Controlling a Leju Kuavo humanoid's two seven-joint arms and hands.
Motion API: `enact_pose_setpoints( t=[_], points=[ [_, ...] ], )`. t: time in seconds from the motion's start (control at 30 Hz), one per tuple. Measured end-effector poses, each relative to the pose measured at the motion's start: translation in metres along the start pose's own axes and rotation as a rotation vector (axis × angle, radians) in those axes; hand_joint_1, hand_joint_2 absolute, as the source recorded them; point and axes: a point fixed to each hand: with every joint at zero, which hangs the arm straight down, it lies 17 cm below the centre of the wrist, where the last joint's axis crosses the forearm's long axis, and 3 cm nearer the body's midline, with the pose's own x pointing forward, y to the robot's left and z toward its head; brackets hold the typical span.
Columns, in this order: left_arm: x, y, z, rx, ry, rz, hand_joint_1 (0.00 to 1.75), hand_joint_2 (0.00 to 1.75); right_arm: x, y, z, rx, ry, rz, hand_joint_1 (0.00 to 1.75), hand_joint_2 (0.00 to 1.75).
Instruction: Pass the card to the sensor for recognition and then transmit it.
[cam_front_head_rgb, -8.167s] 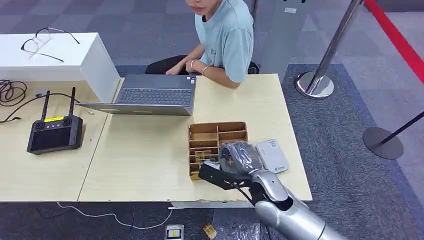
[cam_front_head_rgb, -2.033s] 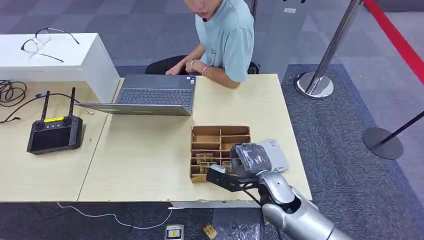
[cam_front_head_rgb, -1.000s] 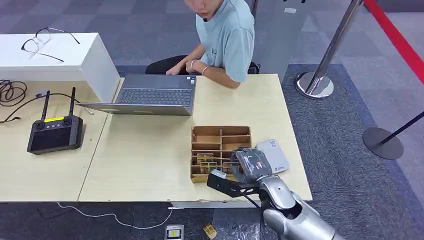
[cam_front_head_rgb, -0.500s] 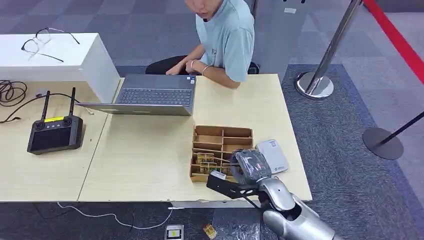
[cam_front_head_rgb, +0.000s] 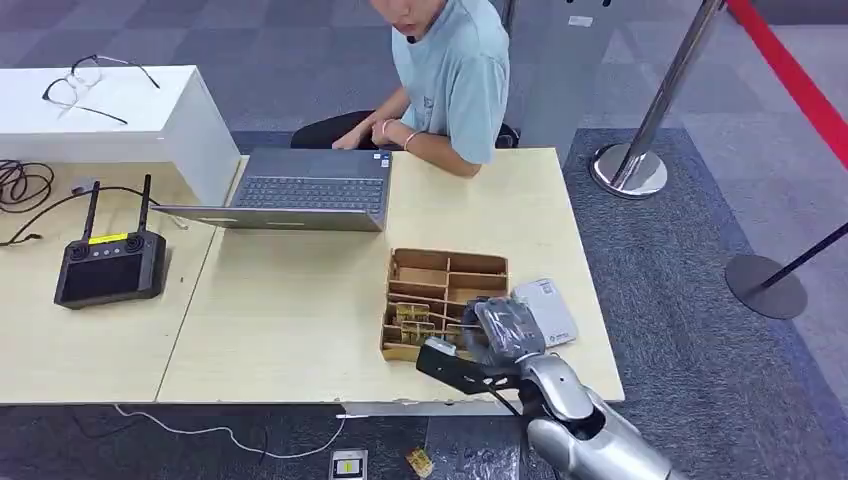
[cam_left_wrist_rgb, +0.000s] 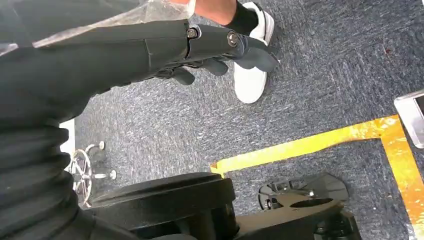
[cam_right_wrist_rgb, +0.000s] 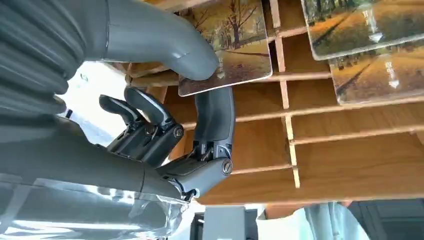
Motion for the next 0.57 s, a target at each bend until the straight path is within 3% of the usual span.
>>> enact_pose_setpoints(
  t=[0.57],
  points=[
    [0.003,0.000,0.000,0.002,-0.017,-0.006,0.00,1.75,0.042,-0.099,-0.042,-0.197,-0.081,-0.063,1.75,1.75]
  ],
)
